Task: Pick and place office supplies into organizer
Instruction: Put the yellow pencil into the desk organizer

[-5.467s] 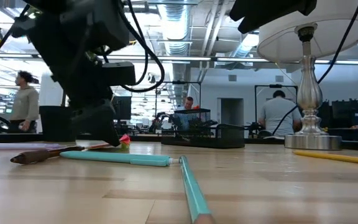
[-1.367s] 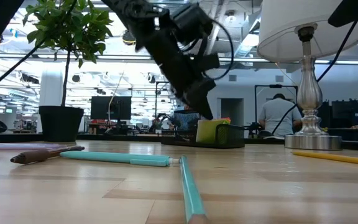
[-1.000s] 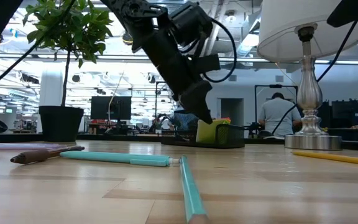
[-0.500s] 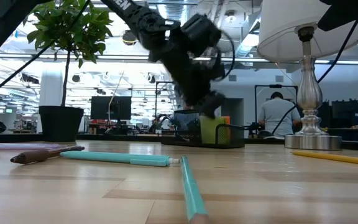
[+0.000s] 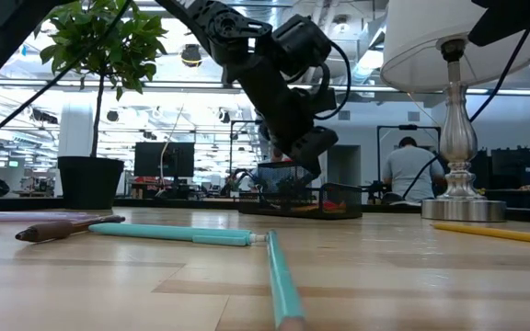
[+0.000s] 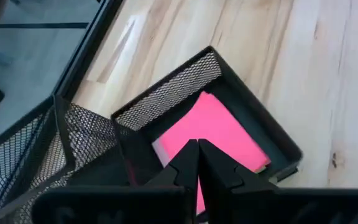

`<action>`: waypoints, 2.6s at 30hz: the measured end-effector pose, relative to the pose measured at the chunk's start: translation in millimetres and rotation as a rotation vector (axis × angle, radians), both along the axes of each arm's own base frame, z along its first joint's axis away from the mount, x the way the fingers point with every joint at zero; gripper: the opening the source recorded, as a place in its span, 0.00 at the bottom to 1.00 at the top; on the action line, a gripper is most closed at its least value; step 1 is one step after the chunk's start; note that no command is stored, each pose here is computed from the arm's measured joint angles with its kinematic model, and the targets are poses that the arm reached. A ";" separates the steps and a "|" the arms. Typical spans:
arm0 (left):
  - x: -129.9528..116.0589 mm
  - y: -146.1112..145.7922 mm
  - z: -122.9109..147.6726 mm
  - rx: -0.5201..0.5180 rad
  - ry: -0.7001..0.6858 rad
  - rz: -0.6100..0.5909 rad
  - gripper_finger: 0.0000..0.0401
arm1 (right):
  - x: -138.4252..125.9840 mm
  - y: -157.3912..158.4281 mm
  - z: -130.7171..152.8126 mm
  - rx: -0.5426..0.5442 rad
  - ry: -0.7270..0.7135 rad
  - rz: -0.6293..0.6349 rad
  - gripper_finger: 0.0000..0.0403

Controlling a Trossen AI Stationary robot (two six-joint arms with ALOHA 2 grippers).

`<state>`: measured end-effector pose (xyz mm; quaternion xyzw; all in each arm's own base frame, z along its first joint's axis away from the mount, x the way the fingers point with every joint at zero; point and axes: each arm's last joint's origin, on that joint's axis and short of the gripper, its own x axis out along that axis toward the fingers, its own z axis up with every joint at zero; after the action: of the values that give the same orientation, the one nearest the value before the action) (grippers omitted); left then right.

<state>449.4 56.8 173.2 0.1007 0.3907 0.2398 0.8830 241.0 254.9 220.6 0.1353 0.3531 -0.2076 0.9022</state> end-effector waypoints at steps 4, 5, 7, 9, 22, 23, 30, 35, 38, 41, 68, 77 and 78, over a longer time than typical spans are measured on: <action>-0.2 -16.5 -1.9 -0.005 0.028 -0.036 0.00 | 0.0 0.0 0.0 0.001 -0.001 0.000 0.41; -0.6 -21.9 -2.7 -0.006 0.040 -0.047 0.00 | 0.0 0.0 0.0 0.001 0.000 0.000 0.41; -2.1 -33.9 -3.0 -0.004 0.067 -0.078 0.00 | -0.1 0.1 0.0 0.001 0.000 0.000 0.41; -5.4 -47.6 2.8 0.005 0.089 -0.118 0.00 | -0.1 0.1 0.0 0.004 -0.002 -0.004 0.41; -98.9 -103.3 122.2 0.002 0.202 -0.258 0.00 | -28.2 -15.1 -16.1 0.045 0.060 -0.287 0.41; -108.4 -103.9 133.3 -0.013 0.177 -0.244 0.00 | -28.8 -12.7 -16.3 0.061 0.056 -0.282 0.41; -176.3 -99.9 196.3 -0.010 0.018 -0.131 0.00 | -12.0 15.5 -40.5 0.123 0.116 -0.056 0.42; -214.1 -93.6 220.8 0.044 -0.058 -0.048 0.00 | -0.2 19.3 -42.8 0.187 0.174 0.045 0.42; -232.8 -90.5 227.1 0.043 -0.070 0.000 0.00 | 1.3 8.3 -38.7 0.287 0.259 -0.062 0.41; -246.3 -87.8 228.5 0.029 -0.069 0.058 0.00 | -7.0 -4.6 -40.6 0.341 0.408 -0.257 0.40; -268.6 -107.3 225.5 0.108 -0.125 0.164 0.00 | -45.3 9.4 -92.6 0.081 0.318 -0.591 0.31; -268.5 -107.4 225.4 0.099 -0.134 0.173 0.00 | -39.2 11.5 -107.3 0.083 0.299 -0.596 0.31; -268.5 -107.4 225.4 0.098 -0.135 0.175 0.00 | -38.8 12.0 -109.6 0.072 0.293 -0.595 0.31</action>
<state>180.9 -50.5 398.7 0.0928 0.3254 0.3408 0.8771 202.2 266.9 111.0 0.2332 0.4312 -0.4666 0.7362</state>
